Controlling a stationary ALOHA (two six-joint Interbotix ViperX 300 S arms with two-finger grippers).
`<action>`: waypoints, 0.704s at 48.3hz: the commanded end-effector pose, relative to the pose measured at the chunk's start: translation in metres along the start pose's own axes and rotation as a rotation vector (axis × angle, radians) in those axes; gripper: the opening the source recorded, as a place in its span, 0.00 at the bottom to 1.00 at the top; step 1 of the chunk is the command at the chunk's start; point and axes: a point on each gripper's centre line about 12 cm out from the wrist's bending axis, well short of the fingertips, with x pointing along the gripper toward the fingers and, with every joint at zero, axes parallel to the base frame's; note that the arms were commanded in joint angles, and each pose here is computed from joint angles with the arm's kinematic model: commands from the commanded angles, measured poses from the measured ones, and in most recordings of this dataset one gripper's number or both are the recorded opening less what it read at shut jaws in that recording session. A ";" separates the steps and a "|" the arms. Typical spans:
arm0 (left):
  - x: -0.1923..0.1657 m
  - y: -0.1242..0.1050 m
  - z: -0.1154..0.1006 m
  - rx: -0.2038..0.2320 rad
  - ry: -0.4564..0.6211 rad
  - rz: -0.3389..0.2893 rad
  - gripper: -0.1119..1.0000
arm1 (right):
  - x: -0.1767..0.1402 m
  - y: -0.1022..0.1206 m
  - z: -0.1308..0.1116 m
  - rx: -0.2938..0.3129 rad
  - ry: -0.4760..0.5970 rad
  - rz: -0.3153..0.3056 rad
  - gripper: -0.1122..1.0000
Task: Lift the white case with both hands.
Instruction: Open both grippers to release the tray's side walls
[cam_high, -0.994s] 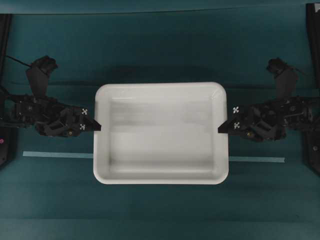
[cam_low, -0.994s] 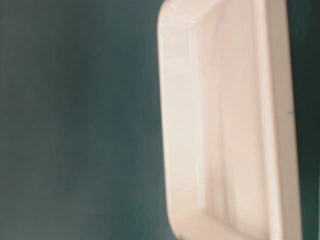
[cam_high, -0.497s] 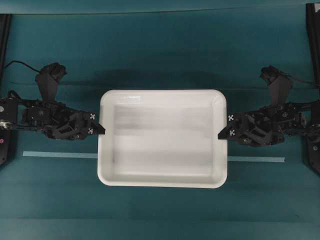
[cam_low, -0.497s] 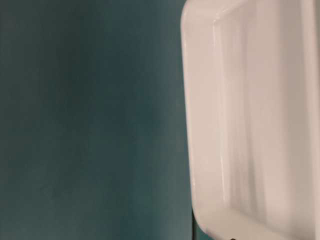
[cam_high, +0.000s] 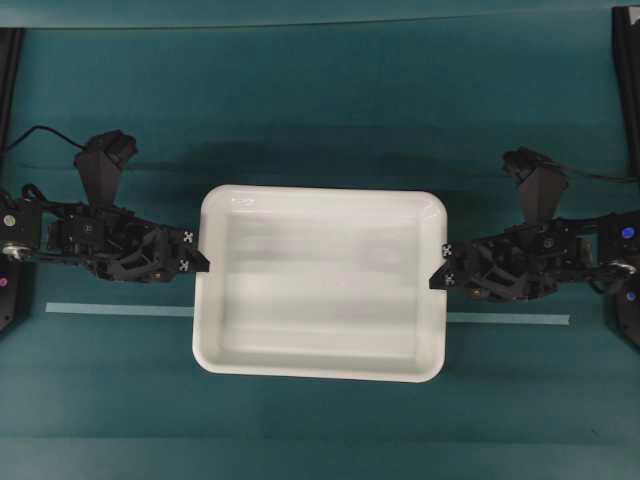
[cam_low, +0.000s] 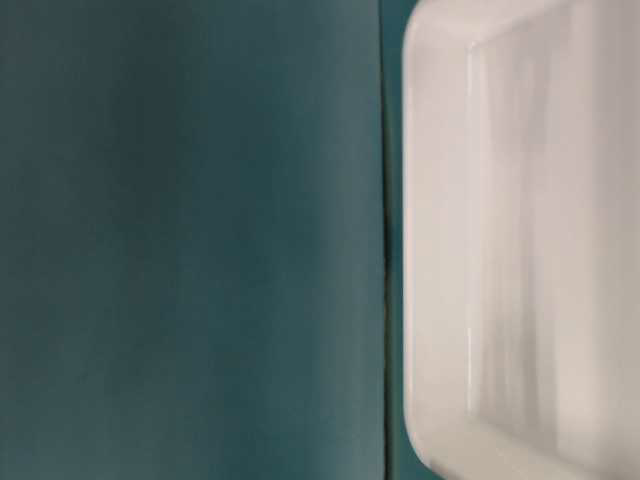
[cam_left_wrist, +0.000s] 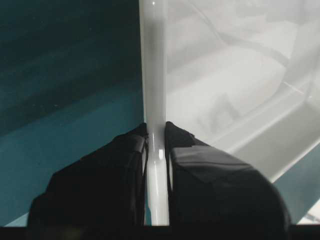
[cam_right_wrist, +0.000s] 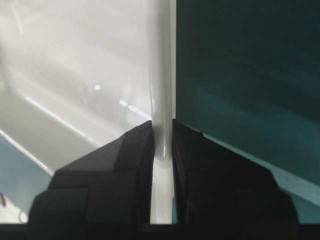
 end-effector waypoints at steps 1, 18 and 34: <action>0.006 0.022 -0.002 -0.003 0.013 0.085 0.15 | 0.010 -0.026 -0.004 -0.009 0.010 -0.090 0.19; 0.020 0.033 -0.005 -0.023 0.028 0.157 0.15 | 0.017 -0.031 -0.001 0.000 0.000 -0.104 0.19; 0.023 0.032 -0.005 -0.043 0.027 0.157 0.15 | 0.018 -0.031 0.000 0.004 -0.002 -0.109 0.19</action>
